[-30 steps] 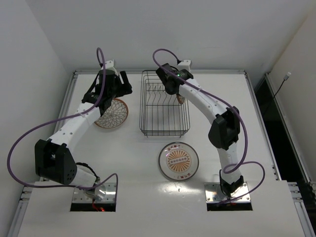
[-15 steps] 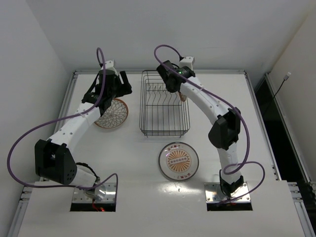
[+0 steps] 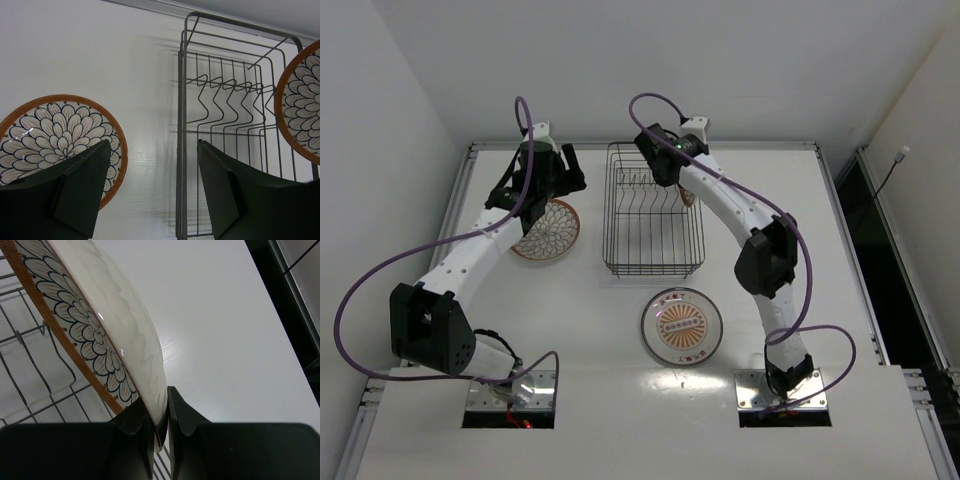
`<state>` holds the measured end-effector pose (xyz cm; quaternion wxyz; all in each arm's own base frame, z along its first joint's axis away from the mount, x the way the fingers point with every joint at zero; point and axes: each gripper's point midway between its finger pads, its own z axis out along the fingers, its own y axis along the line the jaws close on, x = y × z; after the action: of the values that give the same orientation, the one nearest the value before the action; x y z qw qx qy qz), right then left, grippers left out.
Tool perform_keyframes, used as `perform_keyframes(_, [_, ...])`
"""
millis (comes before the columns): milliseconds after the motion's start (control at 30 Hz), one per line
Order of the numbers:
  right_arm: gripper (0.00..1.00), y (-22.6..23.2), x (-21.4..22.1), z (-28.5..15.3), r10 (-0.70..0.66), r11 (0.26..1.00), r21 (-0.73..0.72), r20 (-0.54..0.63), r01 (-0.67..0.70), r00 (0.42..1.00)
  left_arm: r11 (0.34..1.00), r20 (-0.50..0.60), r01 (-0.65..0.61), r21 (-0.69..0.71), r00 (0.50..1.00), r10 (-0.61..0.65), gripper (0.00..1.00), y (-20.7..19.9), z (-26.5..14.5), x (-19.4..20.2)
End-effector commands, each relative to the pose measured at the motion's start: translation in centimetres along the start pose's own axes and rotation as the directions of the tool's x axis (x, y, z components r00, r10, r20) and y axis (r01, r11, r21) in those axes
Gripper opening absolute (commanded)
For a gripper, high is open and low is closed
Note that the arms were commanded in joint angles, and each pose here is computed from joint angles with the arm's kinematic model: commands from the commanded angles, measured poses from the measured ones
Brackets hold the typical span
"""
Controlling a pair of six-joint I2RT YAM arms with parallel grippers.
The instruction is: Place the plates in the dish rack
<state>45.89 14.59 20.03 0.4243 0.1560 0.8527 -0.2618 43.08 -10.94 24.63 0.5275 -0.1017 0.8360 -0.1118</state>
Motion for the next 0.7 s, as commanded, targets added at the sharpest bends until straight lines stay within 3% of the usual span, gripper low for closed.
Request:
perform_keyframes(0, [0.0, -0.8, -3.5, -0.4, 0.145, 0.988, 0.029, 0.1, -0.149, 0.984, 1.0, 0.06, -0.003, 0.026, 0.998, 0.002, 0.67, -0.7, -1.2, -2.0])
perform_keyframes(400, [0.01, 1.4, -0.3, 1.2, 0.056, 0.997, 0.047, 0.053, -0.058, 0.997, 0.999, 0.055, 0.005, 0.036, 0.998, -0.007, 0.67, -0.9, -1.2, -1.9])
perform_keyframes(600, [0.15, 3.3, 0.6, -0.3, 0.048, 0.999, -0.004, 0.065, -0.048, 0.997, 0.999, 0.055, 0.005, 0.036, 0.998, -0.007, 0.67, -0.9, -1.2, -1.9])
perform_keyframes(633, [0.19, 4.1, 0.8, -1.3, 0.036, 0.999, -0.027, 0.075, -0.034, 0.997, 0.999, 0.055, 0.005, 0.036, 0.998, -0.007, 0.67, -0.9, -1.2, -1.9])
perform_keyframes(667, [0.29, 4.3, 0.8, -1.6, 0.032, 0.999, -0.028, 0.084, -0.029, 0.996, 0.999, 0.055, 0.005, 0.036, 0.998, -0.007, 0.67, -0.9, -1.2, -1.9])
